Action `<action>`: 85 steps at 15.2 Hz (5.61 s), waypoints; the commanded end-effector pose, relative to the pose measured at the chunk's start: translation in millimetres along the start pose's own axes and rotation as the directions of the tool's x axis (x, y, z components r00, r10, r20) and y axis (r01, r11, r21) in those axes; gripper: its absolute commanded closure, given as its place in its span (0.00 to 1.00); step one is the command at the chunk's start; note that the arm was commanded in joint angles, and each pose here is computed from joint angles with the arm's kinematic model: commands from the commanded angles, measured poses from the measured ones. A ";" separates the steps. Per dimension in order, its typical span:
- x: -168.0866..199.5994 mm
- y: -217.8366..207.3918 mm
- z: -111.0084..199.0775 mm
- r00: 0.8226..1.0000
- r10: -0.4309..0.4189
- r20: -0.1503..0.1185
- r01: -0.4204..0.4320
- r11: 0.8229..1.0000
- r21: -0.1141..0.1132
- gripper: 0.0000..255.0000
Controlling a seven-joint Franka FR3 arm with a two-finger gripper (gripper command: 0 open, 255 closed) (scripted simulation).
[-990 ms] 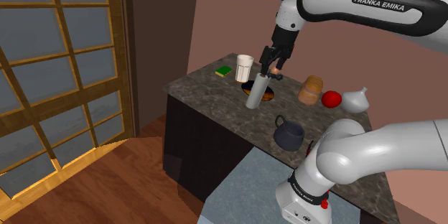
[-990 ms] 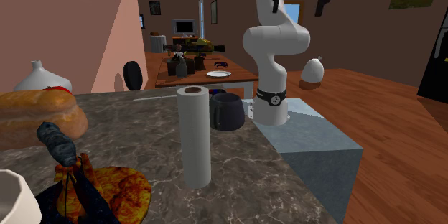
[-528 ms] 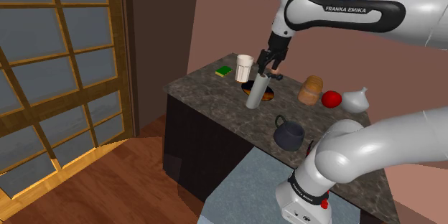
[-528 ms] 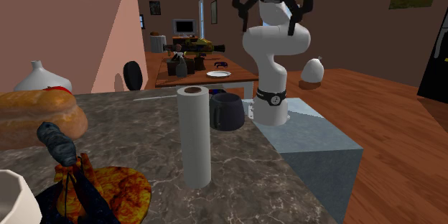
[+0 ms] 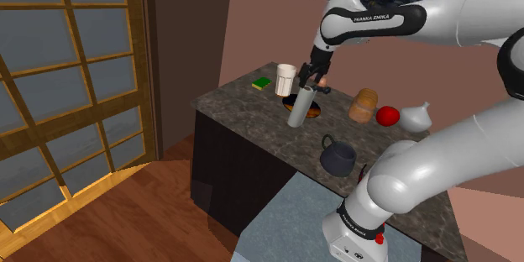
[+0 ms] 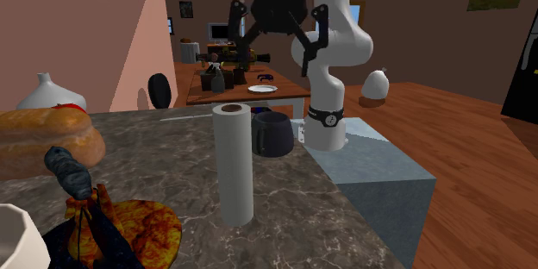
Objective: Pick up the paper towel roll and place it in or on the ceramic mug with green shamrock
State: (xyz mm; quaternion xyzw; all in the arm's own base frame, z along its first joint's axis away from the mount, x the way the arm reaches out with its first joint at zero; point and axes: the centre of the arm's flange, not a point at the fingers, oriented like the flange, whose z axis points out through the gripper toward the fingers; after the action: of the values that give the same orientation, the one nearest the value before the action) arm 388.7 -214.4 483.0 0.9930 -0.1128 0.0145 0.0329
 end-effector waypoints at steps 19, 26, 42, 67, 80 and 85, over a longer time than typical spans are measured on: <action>48.9 59.9 84.1 1.000 0.016 -0.019 -0.015 1.000 0.006 0.00; 48.9 59.7 84.0 1.000 0.016 -0.019 -0.015 1.000 0.006 1.00; 51.0 63.5 26.2 1.000 0.016 -0.019 -0.015 1.000 0.006 1.00; 17.5 70.9 -99.1 1.000 0.016 -0.019 -0.015 1.000 0.006 1.00; -145.5 72.2 -152.8 1.000 0.016 -0.019 -0.015 1.000 0.006 1.00; -208.2 72.8 -173.5 1.000 0.016 -0.019 -0.015 1.000 0.006 1.00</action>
State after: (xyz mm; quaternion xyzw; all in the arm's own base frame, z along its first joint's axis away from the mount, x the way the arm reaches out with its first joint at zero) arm 180.2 -231.7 649.9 0.9919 -0.1202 0.0252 0.0312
